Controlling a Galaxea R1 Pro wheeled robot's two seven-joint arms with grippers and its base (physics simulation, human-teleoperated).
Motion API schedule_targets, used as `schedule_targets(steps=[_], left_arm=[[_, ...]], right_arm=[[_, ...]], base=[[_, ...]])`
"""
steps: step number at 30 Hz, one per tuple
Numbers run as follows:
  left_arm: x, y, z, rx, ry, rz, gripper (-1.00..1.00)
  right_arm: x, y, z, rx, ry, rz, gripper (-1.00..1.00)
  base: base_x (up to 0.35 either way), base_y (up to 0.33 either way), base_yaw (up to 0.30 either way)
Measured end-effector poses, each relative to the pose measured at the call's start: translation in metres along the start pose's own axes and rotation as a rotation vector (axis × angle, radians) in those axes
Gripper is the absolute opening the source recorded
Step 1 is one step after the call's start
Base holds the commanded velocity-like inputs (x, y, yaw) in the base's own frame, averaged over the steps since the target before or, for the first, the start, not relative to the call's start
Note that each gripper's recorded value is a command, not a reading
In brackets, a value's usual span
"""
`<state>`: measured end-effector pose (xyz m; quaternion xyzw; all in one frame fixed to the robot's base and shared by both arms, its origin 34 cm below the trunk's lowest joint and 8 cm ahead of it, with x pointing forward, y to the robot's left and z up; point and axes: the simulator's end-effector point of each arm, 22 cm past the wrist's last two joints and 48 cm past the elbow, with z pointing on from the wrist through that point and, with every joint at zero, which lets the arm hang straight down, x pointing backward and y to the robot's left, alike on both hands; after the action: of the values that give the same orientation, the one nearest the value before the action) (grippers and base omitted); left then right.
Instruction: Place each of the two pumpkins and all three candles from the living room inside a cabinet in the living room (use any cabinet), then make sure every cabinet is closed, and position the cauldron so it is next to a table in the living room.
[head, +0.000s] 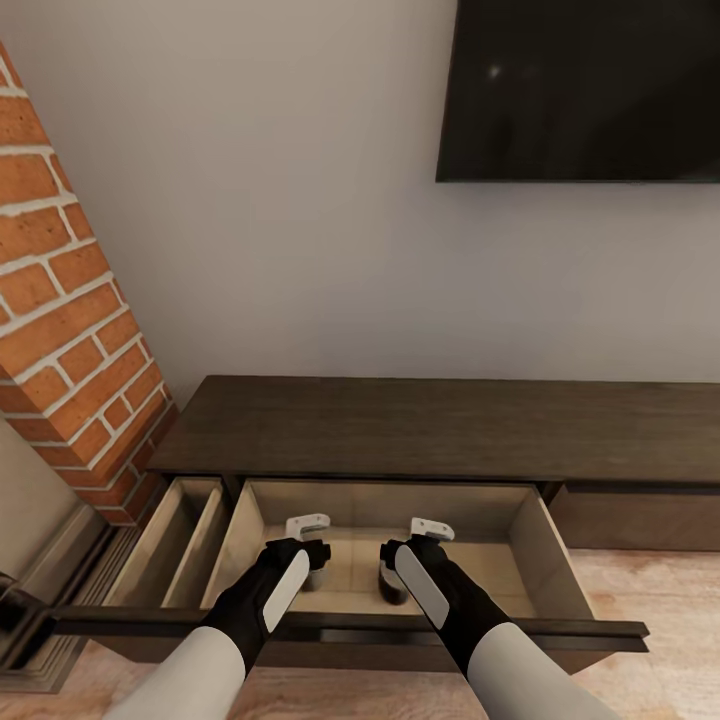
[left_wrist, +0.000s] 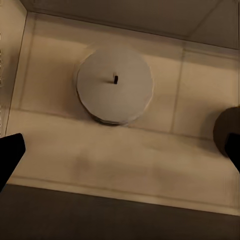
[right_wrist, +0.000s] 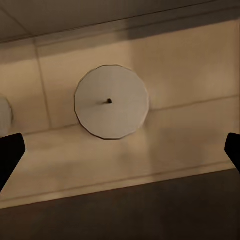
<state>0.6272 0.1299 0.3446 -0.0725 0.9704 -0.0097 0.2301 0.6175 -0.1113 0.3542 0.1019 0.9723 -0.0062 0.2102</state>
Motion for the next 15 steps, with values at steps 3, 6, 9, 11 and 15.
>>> schedule_targets(steps=[3,6,9,11,15], left_arm=[[-0.004,-0.001,-0.005,0.001,0.002,-0.001,1.0],[-0.007,-0.002,-0.011,0.002,0.012,0.003,1.0],[-0.016,-0.004,-0.019,0.01,0.014,0.005,1.0],[-0.02,-0.006,-0.025,0.014,0.02,0.009,1.0],[-0.026,-0.008,-0.033,0.017,0.028,0.014,1.0]], right_arm=[[-0.004,0.001,-0.005,0.0,0.0,0.0,1.0],[-0.009,0.002,-0.011,-0.001,0.0,-0.001,1.0],[-0.013,0.003,-0.017,-0.003,0.001,-0.002,1.0],[-0.015,0.003,-0.021,-0.004,0.006,-0.007,1.0],[-0.019,0.005,-0.029,-0.007,0.018,-0.018,1.0]], base=[[0.0,0.0,0.0],[0.0,0.0,0.0],[-0.125,0.0,0.0],[-0.24,0.0,0.0],[-0.094,0.0,0.0]])
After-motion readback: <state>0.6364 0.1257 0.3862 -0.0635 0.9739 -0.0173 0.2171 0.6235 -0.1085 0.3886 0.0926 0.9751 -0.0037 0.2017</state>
